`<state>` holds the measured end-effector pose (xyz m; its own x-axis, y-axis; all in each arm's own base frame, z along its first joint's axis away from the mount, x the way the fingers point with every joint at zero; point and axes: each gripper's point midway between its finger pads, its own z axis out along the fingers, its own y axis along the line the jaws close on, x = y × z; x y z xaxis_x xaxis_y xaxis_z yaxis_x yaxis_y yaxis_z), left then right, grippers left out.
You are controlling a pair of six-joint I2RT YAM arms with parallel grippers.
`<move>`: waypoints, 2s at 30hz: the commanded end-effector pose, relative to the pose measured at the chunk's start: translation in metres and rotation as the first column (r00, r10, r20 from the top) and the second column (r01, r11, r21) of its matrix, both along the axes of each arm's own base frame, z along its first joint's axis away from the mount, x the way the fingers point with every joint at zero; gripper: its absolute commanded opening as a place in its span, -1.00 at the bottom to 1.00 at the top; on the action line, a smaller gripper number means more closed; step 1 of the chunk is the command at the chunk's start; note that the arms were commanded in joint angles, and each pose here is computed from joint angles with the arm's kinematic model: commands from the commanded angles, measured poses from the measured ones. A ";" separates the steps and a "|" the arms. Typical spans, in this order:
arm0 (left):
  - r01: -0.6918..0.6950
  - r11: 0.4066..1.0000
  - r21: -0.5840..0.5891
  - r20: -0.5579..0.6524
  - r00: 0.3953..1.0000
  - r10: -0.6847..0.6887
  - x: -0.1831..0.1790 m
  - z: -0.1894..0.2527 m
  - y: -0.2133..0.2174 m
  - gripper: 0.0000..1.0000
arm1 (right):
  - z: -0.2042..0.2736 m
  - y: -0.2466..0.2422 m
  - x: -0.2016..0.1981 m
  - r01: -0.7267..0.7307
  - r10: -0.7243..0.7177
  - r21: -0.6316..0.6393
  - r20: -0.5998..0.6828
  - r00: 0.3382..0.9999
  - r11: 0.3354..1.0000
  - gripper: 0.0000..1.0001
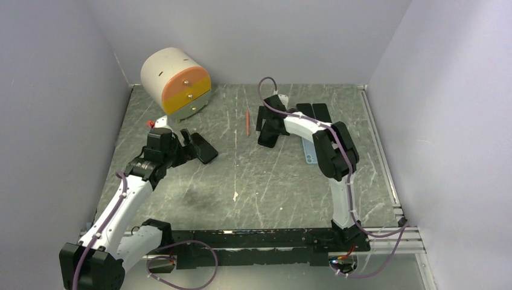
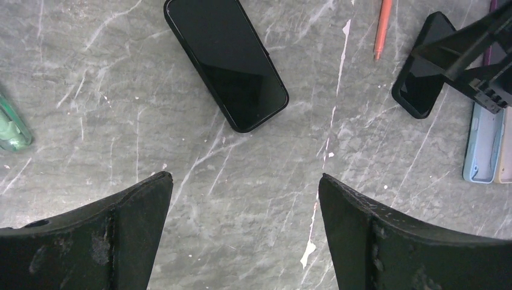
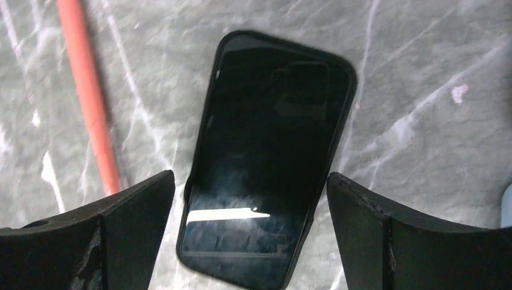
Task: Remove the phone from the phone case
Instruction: Pick up the phone at the center of the board.
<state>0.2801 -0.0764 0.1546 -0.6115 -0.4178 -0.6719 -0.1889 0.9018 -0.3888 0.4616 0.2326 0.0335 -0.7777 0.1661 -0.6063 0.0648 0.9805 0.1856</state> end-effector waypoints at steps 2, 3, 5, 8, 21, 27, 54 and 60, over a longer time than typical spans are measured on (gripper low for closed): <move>-0.013 1.000 0.013 0.045 0.999 0.012 0.000 0.006 0.005 0.89 | 0.008 -0.011 0.029 0.158 -0.154 -0.078 0.058 0.986 0.984 0.98; -0.015 1.000 0.011 0.051 0.999 0.014 0.000 0.007 0.005 0.89 | 0.004 -0.013 0.028 0.165 -0.161 -0.106 0.047 0.986 0.981 0.98; -0.020 1.000 0.009 0.061 0.998 0.019 0.001 0.009 0.006 0.89 | -0.004 -0.012 0.027 0.160 -0.157 -0.138 0.031 0.987 0.977 0.98; -0.019 1.000 0.006 0.071 0.997 0.019 0.001 0.011 0.005 0.89 | -0.015 -0.014 0.021 0.144 -0.146 -0.182 0.001 0.989 0.973 0.98; 0.036 0.998 -0.053 0.060 0.998 -0.033 -0.002 0.012 -0.013 0.89 | -0.030 -0.006 -0.059 -0.143 0.111 -0.220 -0.150 0.982 0.965 0.57; 0.075 0.988 -0.133 0.048 0.996 -0.070 0.001 0.019 -0.030 0.89 | -0.017 0.001 -0.094 -0.253 0.235 -0.140 -0.128 0.963 0.957 0.03; 0.227 0.824 -0.519 -0.080 0.947 -0.311 0.023 0.005 -0.128 0.89 | 0.108 0.139 -0.167 -0.755 0.622 0.159 0.474 0.623 0.636 -0.80; 0.220 0.806 -0.549 -0.106 0.939 -0.328 0.024 -0.005 -0.145 0.75 | 0.130 0.156 -0.178 -0.804 0.631 0.163 0.539 0.558 0.572 -0.80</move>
<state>0.2946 -0.2051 0.1315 -0.8503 -0.4586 -0.2583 -0.1248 0.6523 -0.7476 0.2824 0.3611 0.0922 -0.5825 -0.1963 -0.7887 -0.6922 0.6285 0.3548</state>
